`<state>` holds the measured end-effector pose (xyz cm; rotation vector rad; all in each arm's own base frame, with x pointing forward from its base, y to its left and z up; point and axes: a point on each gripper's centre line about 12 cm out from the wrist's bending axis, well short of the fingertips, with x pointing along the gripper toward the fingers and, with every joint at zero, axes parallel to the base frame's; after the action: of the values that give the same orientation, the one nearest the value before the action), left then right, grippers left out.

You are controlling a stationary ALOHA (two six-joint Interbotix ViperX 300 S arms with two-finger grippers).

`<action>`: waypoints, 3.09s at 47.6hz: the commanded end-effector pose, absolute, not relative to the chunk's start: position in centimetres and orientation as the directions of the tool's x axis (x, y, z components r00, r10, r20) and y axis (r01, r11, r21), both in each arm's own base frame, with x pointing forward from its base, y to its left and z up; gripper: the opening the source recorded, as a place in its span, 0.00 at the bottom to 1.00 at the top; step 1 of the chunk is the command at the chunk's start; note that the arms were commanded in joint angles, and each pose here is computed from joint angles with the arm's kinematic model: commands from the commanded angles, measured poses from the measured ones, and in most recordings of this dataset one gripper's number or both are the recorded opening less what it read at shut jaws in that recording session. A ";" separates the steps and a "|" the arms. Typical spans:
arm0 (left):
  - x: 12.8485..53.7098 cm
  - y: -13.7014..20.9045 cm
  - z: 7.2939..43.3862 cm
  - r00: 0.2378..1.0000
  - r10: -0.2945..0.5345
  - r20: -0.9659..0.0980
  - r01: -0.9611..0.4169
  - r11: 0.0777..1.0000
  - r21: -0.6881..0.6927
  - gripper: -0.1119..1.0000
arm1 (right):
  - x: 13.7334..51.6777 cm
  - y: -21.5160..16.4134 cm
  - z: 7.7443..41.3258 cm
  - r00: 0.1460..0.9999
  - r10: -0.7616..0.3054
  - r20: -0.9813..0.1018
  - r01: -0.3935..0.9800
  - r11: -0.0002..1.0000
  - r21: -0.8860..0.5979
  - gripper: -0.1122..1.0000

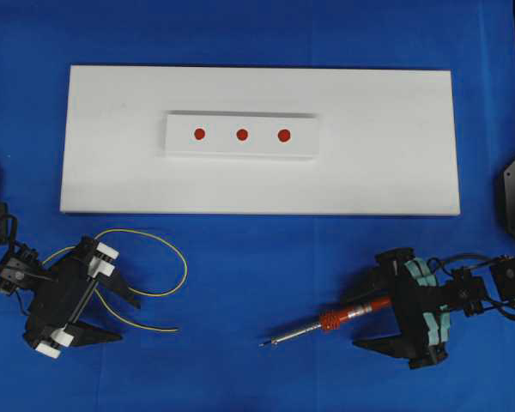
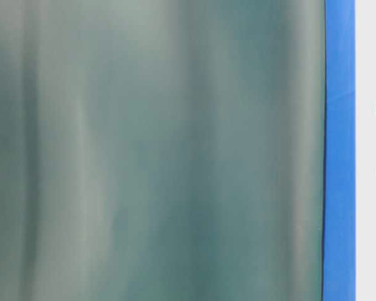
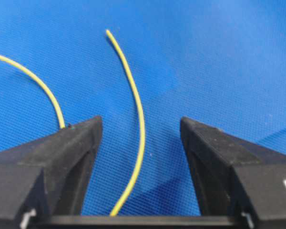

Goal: Touch the tip of the soldering iron to the tip of the solder at the mark.
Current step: 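Grasp solder and iron, lift both toward the red-dot strip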

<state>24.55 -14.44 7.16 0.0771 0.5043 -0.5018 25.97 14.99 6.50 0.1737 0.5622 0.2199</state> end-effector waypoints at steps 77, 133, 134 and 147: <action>28.6 -9.9 21.8 0.740 -0.258 -0.621 0.254 0.962 -0.096 0.12 | 26.3 8.3 22.0 0.786 0.278 -0.552 -0.176 0.957 0.231 0.16; 29.6 4.1 21.5 0.638 0.089 -0.765 -0.237 0.968 -0.085 0.12 | 32.3 -7.3 20.7 0.645 -0.123 -0.754 0.193 0.981 0.005 0.16; 29.6 4.1 21.5 0.636 0.089 -0.766 -0.238 0.967 -0.086 0.12 | 32.3 -7.3 20.7 0.645 -0.123 -0.754 0.193 0.981 0.005 0.16; 30.9 4.5 20.7 0.603 0.088 -0.793 -0.249 0.965 -0.082 0.12 | 32.3 -7.2 20.7 0.644 -0.122 -0.755 0.195 0.981 0.008 0.16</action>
<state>29.89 4.15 20.03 -0.1947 0.9166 0.1933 31.72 -7.01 19.55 0.0972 0.8886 -0.1755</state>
